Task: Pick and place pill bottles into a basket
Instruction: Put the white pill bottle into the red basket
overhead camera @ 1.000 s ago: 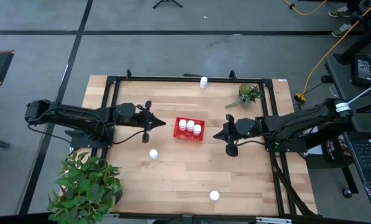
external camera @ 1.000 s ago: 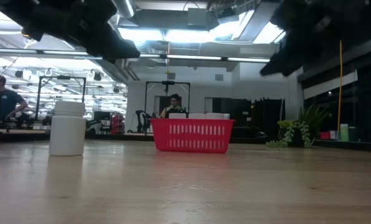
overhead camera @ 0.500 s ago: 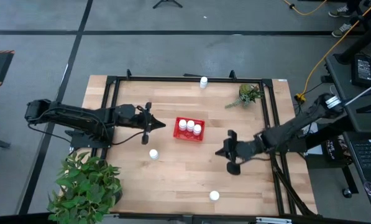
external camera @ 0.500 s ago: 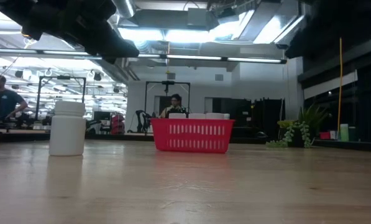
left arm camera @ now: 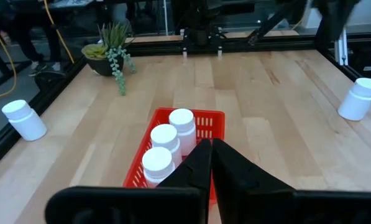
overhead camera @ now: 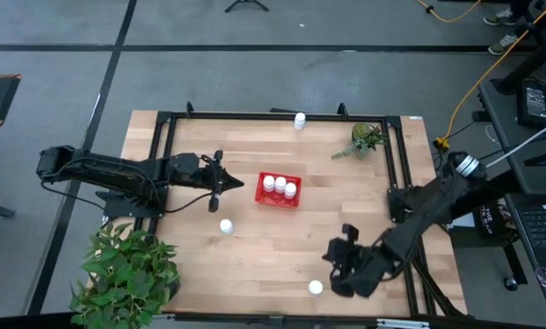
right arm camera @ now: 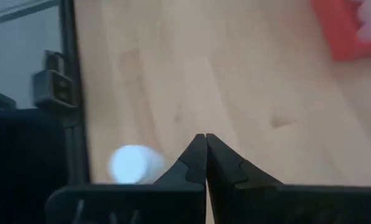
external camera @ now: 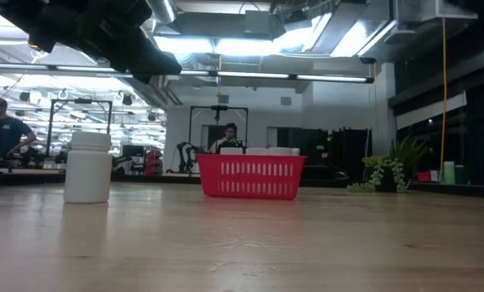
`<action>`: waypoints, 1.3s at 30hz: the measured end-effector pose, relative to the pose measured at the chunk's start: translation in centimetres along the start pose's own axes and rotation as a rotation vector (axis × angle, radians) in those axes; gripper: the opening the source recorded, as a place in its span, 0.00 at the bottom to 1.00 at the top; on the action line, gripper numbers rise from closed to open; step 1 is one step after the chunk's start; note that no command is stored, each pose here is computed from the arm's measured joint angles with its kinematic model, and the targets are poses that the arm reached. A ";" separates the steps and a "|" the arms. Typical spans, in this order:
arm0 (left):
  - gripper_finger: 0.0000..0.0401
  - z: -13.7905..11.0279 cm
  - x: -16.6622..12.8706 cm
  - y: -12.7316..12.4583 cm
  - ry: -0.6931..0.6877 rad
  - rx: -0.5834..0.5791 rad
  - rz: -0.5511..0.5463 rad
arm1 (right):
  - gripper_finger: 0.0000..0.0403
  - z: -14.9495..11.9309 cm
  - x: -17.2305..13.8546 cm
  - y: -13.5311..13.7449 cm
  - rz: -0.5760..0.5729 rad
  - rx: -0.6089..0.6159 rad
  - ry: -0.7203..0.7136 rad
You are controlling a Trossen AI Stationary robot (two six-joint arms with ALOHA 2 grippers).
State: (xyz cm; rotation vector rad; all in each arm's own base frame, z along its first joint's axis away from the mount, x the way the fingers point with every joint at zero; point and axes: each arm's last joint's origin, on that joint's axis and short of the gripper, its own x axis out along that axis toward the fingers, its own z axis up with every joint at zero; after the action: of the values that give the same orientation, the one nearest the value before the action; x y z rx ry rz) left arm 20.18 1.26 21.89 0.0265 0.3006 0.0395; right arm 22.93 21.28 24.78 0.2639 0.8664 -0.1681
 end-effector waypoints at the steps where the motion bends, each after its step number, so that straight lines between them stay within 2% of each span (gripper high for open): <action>1: 0.02 0.0 0.0 0.0 0.000 0.000 0.000 | 0.00 0.0 -0.2 0.7 0.001 0.015 0.006; 9: 0.01 0.0 0.0 0.0 0.000 0.000 0.000 | 0.00 0.5 -1.2 4.9 0.048 0.134 0.040; 12: 0.01 0.0 0.0 0.0 0.000 0.007 0.000 | 0.00 0.2 -1.1 6.0 0.087 0.134 0.070; 16: 0.02 0.0 0.0 0.0 0.000 0.025 0.002 | 0.00 -0.2 -0.6 6.6 0.112 0.132 0.097; 25: 0.01 0.0 0.0 0.0 0.000 0.026 0.004 | 0.01 -0.8 0.8 6.8 0.080 0.118 0.121; 28: 0.02 0.1 0.0 0.0 -0.006 0.026 0.005 | 0.02 -0.7 0.9 6.7 0.057 0.166 0.111; 32: 0.02 0.1 0.0 0.0 -0.007 0.026 0.005 | 0.10 -0.6 1.1 6.4 0.031 0.187 0.117; 39: 0.01 0.1 0.0 0.0 -0.007 0.026 0.005 | 0.38 -0.7 1.0 6.3 0.023 0.180 0.115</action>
State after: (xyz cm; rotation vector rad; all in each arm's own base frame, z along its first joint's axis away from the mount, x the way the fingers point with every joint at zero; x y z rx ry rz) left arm 20.20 1.27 21.96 0.0536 0.2941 0.0400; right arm 24.67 27.47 24.54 0.4546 0.9631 -0.2114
